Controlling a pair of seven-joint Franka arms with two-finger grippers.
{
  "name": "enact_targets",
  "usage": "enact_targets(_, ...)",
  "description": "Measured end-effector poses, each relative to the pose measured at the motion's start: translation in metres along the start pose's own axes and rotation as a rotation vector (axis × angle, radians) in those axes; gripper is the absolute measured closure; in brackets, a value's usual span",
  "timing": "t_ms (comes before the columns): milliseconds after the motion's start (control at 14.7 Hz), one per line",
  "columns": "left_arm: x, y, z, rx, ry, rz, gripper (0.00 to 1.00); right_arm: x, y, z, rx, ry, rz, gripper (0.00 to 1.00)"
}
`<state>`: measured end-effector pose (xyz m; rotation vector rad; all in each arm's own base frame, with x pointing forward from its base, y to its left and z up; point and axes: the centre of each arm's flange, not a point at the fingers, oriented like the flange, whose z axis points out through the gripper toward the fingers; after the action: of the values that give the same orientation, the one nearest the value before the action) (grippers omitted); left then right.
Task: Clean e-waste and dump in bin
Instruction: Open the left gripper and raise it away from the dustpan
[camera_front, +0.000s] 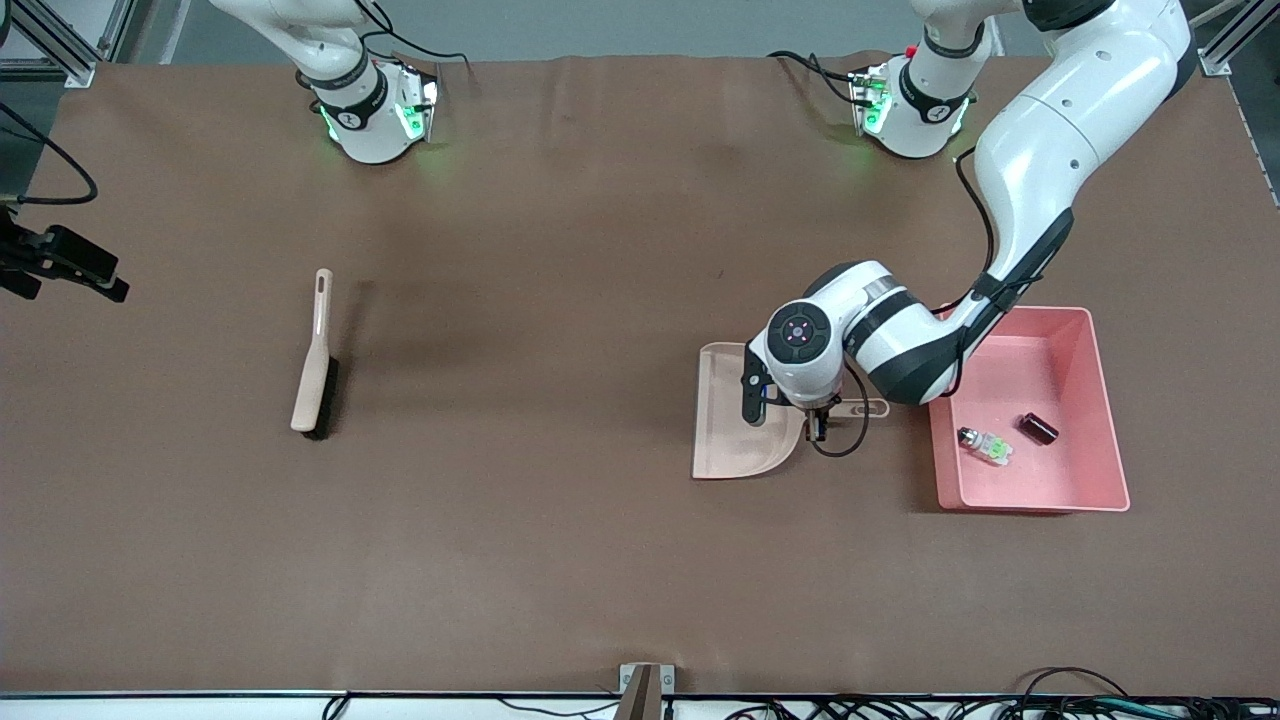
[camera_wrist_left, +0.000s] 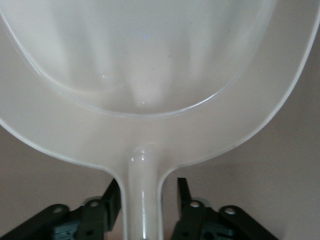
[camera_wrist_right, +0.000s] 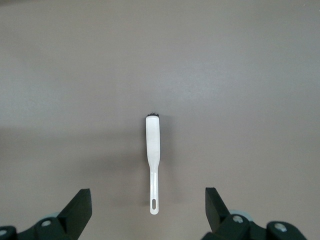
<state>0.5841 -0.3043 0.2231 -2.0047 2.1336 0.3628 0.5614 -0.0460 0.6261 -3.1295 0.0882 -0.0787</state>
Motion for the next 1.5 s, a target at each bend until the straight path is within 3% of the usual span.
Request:
enact_targets(272,0.001,0.011,-0.02,-0.035,-0.048,-0.114,0.03,0.0,0.0,0.0,0.0,0.0,0.0,0.0)
enact_targets(340,-0.001,0.011,-0.03,-0.043,-0.058,-0.158,0.0,0.0,0.0,0.0,0.0,0.0,0.0,0.0)
enact_targets(476,-0.015,0.001,-0.058,-0.063,-0.056,-0.256,0.0,0.0,0.0,0.0,-0.001,0.0,0.0,0.0)
enact_targets(749,-0.08,-0.038,-0.116,-0.047,-0.035,-0.466,0.0,0.0,0.0,0.0,-0.001,-0.001,0.0,0.0)
enact_targets(953,-0.119,-0.053,-0.14,-0.054,0.024,-0.77,0.0,0.0,0.0,0.0,-0.001,-0.001,0.0,0.0)
enact_targets(1225,-0.133,-0.052,-0.174,-0.068,0.098,-1.183,0.0,0.0,0.0,0.0,-0.002,-0.001,0.0,0.0)
enact_targets(1497,-0.173,-0.06,-0.207,-0.013,0.129,-1.331,0.0,0.0,0.001,0.0,-0.002,-0.002,0.0,0.0)
